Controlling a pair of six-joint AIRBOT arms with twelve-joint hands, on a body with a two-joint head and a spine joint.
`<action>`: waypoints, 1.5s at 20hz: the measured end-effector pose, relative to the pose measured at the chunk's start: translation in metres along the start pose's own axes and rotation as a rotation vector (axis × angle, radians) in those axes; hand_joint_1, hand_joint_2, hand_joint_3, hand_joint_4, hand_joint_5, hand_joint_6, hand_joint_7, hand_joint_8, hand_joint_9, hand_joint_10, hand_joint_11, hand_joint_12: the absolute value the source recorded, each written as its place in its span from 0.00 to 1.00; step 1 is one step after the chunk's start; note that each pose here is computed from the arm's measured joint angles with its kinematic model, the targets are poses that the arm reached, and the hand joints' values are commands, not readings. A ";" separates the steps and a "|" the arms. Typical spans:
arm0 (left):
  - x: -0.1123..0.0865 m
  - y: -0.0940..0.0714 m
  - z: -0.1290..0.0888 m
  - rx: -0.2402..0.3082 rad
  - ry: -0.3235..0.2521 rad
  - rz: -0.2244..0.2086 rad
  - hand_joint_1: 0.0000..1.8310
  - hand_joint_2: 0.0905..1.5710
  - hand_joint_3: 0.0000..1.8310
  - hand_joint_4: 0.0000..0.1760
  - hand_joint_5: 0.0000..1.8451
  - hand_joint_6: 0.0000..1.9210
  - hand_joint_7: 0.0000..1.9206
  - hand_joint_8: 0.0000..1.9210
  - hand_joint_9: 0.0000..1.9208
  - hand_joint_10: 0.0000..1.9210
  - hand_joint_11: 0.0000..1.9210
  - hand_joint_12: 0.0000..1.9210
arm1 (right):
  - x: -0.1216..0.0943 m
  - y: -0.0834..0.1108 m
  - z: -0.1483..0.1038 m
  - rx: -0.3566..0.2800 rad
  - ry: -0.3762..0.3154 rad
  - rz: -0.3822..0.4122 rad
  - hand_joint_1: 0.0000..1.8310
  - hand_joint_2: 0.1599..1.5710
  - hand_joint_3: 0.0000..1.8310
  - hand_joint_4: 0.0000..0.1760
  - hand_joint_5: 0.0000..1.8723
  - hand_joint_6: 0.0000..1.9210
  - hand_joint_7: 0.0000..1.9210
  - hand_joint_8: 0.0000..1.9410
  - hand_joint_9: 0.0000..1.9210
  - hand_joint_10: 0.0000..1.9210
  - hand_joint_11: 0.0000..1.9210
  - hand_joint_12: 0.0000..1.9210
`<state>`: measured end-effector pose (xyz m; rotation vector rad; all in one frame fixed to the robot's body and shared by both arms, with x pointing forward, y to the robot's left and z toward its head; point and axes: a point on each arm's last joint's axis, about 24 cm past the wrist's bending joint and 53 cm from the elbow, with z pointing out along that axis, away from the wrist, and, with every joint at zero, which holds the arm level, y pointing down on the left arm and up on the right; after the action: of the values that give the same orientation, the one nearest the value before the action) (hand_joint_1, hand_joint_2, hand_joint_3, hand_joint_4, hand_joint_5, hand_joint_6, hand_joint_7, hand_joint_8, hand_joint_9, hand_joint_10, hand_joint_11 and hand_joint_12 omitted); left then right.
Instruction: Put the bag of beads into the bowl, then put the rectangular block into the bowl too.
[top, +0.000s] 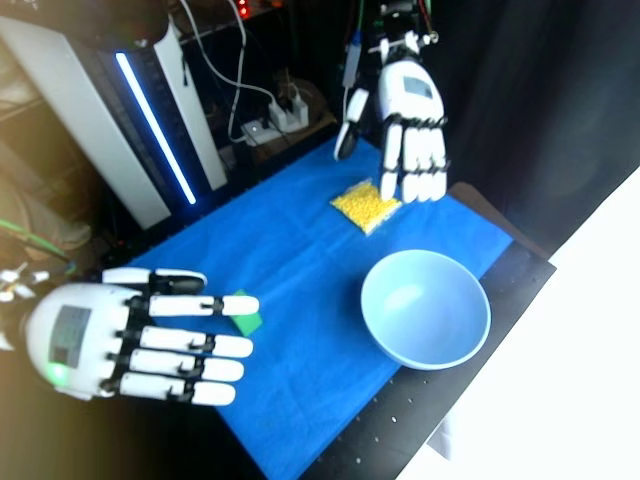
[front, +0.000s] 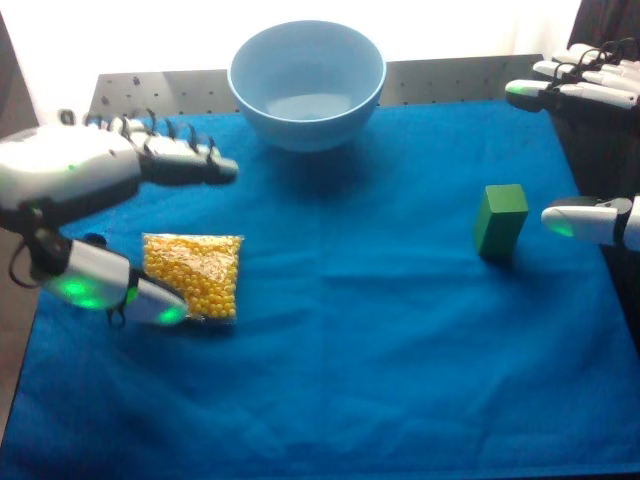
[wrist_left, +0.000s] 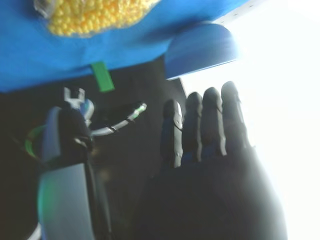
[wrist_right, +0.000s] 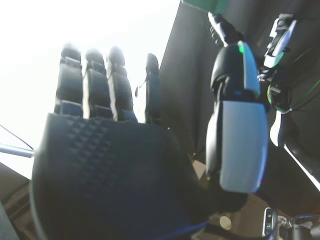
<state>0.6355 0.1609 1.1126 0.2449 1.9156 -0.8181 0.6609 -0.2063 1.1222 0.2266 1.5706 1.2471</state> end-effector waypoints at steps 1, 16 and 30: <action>0.006 0.001 0.003 -0.009 0.022 0.004 0.45 0.56 0.00 0.26 0.20 0.00 0.16 0.00 0.15 0.01 0.00 0.40 | 0.001 0.000 0.000 -0.001 0.003 -0.001 0.39 0.66 0.01 0.73 0.15 0.00 0.10 0.00 0.05 0.00 0.01 0.00; 0.029 0.021 0.016 -0.077 0.103 0.018 0.57 0.68 0.00 0.03 0.49 0.42 0.48 0.03 0.41 0.07 0.03 0.77 | 0.006 -0.001 0.001 0.002 0.009 0.006 0.39 0.72 0.01 0.59 0.14 0.00 0.09 0.00 0.04 0.00 0.01 0.01; -0.013 0.008 0.016 -0.027 -0.021 -0.026 0.69 0.70 0.00 0.00 0.57 0.33 0.47 0.70 0.34 0.70 0.21 0.97 | 0.011 -0.002 0.002 0.003 0.013 0.017 0.38 0.76 0.00 0.33 0.14 0.00 0.10 0.00 0.05 0.00 0.02 0.01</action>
<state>0.6569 0.1591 1.1165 0.1940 1.9126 -0.8084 0.6586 -0.1987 1.1141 0.2343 1.5844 1.2620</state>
